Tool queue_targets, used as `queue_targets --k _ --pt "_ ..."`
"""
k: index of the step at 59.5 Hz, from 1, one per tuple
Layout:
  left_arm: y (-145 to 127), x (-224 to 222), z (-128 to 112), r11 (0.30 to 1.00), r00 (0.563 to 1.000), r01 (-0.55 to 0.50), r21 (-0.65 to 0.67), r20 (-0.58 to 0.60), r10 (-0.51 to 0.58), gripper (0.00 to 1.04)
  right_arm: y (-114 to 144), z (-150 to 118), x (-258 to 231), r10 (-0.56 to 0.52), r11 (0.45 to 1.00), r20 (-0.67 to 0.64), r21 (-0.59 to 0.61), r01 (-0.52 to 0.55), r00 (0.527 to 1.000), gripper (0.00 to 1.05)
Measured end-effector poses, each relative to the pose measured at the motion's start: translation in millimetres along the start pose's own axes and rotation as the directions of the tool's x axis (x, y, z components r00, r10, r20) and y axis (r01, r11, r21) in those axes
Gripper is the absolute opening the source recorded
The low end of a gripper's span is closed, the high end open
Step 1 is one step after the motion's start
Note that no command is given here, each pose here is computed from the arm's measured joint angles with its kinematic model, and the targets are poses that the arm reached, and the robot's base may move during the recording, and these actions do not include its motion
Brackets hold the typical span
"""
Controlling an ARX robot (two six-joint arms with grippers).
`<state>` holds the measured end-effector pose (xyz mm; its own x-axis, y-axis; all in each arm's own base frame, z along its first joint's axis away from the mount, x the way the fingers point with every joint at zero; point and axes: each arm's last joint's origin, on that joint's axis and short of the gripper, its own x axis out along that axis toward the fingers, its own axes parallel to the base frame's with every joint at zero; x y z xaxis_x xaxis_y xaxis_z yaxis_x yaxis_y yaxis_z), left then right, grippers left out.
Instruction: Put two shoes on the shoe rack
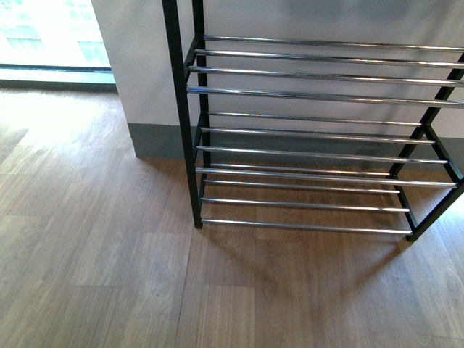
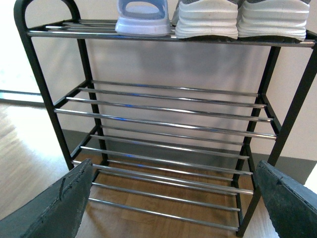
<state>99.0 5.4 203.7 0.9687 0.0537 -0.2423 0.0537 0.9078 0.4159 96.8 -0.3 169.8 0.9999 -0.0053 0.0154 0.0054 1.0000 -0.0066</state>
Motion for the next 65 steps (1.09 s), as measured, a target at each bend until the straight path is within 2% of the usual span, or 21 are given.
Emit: queue_targets --k 42,44,48,50,58,65 --pt "0.1 0.0 0.0 1.000 1.000 -0.003 -0.001 -0.002 0.003 0.02 0.1 0.0 0.0 0.003 1.000 0.000 0.000 -0.003 1.000 0.96" --pt "0.2 0.1 1.0 0.999 1.000 -0.026 -0.047 -0.001 0.025 0.02 0.1 0.0 0.0 0.003 1.000 0.000 0.000 -0.003 1.000 0.96" --pt "-2.0 4.0 13.1 0.979 0.998 -0.053 -0.198 0.027 0.059 0.02 0.1 0.0 0.0 0.003 1.000 0.000 0.000 -0.003 1.000 0.96" --pt "-4.0 6.8 22.6 0.967 0.998 -0.027 -0.255 0.052 0.041 0.02 0.1 0.0 0.0 0.003 1.000 0.000 0.000 -0.003 1.000 0.96" --pt "-12.9 18.7 55.0 0.955 0.993 0.063 -0.291 0.114 -0.031 0.02 0.1 0.0 0.0 0.003 1.000 0.000 0.000 -0.003 1.000 0.96" --pt "-22.7 27.5 63.7 0.955 0.993 0.086 -0.284 0.096 -0.061 0.02 0.1 0.0 0.0 0.003 1.000 0.000 0.000 -0.003 1.000 0.96"
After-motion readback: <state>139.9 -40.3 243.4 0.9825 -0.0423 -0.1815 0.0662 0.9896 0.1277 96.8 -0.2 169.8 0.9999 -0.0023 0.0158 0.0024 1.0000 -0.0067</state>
